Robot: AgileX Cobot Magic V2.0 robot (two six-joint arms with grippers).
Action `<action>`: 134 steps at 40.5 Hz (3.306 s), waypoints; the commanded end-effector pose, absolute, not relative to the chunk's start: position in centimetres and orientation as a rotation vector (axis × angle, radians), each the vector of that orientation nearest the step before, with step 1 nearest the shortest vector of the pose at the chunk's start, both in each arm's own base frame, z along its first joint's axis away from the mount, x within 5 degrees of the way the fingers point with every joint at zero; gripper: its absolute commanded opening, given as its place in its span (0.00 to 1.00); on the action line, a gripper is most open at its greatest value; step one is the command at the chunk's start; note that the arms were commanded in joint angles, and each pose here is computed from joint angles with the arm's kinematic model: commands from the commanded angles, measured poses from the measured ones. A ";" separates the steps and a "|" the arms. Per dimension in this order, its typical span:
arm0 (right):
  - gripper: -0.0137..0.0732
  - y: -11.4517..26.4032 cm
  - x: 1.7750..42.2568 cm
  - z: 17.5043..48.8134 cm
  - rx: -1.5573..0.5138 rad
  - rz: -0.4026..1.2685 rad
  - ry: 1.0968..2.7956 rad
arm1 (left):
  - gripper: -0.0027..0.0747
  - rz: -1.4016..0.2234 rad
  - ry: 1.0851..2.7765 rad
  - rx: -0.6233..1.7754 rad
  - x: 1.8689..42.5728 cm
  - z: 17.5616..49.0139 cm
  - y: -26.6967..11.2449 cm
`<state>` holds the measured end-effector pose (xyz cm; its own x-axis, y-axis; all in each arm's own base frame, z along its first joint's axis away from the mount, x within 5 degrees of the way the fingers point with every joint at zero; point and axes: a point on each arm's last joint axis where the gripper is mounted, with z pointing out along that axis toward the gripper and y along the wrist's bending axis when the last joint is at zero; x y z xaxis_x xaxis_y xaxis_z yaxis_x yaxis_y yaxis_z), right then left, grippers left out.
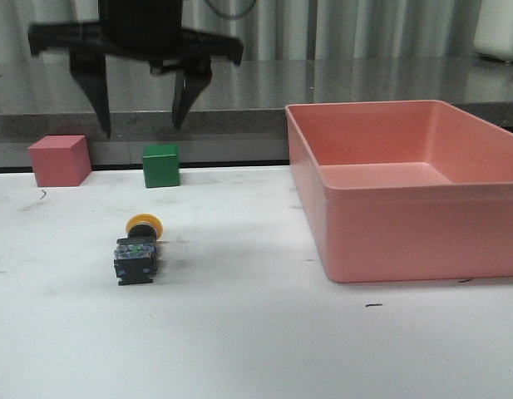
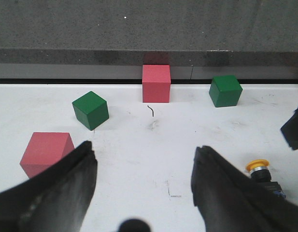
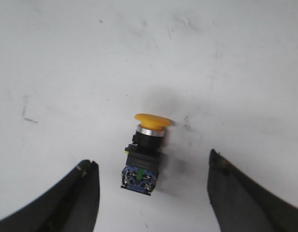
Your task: Place and stand button with both arms
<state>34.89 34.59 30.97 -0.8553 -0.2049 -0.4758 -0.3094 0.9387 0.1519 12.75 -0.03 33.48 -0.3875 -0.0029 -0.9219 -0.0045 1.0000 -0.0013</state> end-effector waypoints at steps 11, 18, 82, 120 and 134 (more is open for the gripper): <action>0.73 26.6 29.9 41.7 -0.737 0.431 2.487 | 0.57 -0.009 1.871 -0.007 13.0 35.0 -0.1; 0.73 22.1 28.2 42.8 -0.775 0.387 2.420 | 0.57 -0.009 1.871 -0.007 13.0 35.0 -0.1; 0.73 4.4 7.9 37.3 -0.461 0.398 2.034 | 0.57 -0.010 1.858 -0.007 13.1 35.1 -0.1; 0.73 4.4 7.9 37.3 -0.461 0.398 2.034 | 0.74 -0.031 1.896 -0.020 15.0 34.9 -0.2; 0.73 4.4 7.9 37.3 -0.461 0.398 2.034 | 0.89 -0.111 2.059 0.078 19.7 35.7 -2.5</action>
<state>7.78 4.37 36.07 -0.5105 -0.2010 -0.8361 -0.4821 0.8720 0.0847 18.47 -1.39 34.02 -0.5474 -0.0040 -0.8369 0.0518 0.9979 -0.0387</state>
